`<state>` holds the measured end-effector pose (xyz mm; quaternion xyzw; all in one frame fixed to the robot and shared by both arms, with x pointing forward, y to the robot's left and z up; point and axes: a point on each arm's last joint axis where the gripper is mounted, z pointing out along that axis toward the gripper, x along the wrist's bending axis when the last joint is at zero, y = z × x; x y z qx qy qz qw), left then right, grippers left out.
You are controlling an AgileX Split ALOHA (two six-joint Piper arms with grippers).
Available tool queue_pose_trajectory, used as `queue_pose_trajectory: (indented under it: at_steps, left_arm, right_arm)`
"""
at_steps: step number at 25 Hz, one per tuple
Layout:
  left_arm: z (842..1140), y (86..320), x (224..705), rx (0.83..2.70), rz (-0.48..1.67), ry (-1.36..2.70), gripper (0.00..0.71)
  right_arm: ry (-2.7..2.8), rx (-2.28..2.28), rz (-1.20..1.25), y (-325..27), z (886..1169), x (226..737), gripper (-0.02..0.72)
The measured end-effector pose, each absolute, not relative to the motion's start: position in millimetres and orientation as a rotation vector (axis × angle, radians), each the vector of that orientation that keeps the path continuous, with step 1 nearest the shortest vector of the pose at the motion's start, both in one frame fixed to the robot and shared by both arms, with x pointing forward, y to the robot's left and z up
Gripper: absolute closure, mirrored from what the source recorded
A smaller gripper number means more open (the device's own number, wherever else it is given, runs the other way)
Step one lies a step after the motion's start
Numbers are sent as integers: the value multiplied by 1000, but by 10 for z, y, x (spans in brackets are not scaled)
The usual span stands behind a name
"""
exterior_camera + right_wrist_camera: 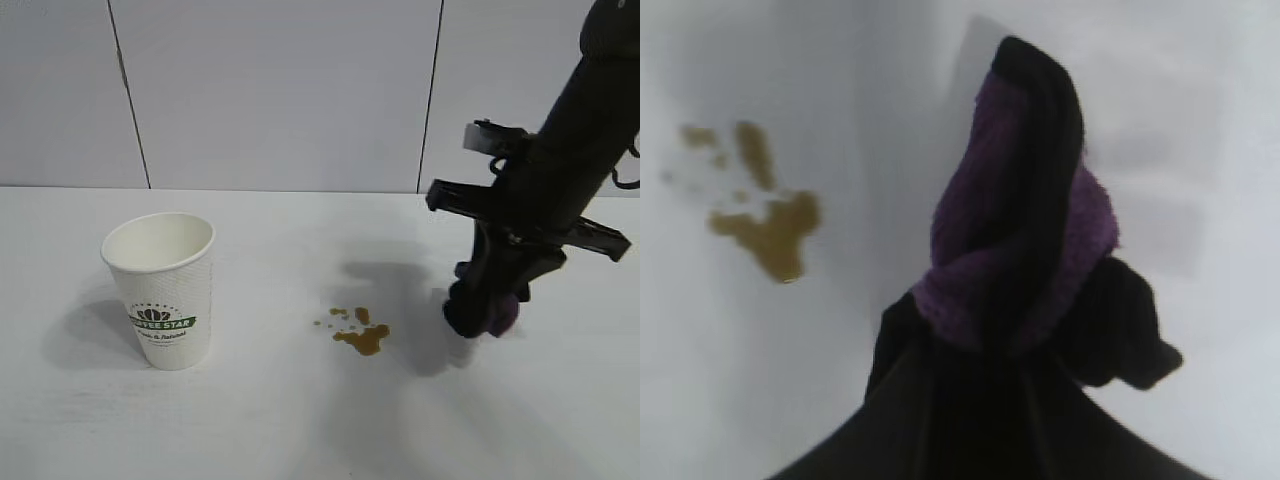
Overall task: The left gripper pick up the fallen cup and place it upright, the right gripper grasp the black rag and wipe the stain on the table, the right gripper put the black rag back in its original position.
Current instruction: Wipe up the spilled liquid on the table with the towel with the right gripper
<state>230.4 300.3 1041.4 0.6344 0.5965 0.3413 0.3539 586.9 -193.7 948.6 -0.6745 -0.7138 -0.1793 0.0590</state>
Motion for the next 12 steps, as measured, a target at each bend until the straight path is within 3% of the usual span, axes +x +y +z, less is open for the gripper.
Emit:
queue_pose_trajectory:
  at_steps: [12]
  left_arm:
    - [10414,3003,2304,1640,883,1542,52]
  right_arm:
    - [-2265,-1807,-783,-1014,9610,5603,602]
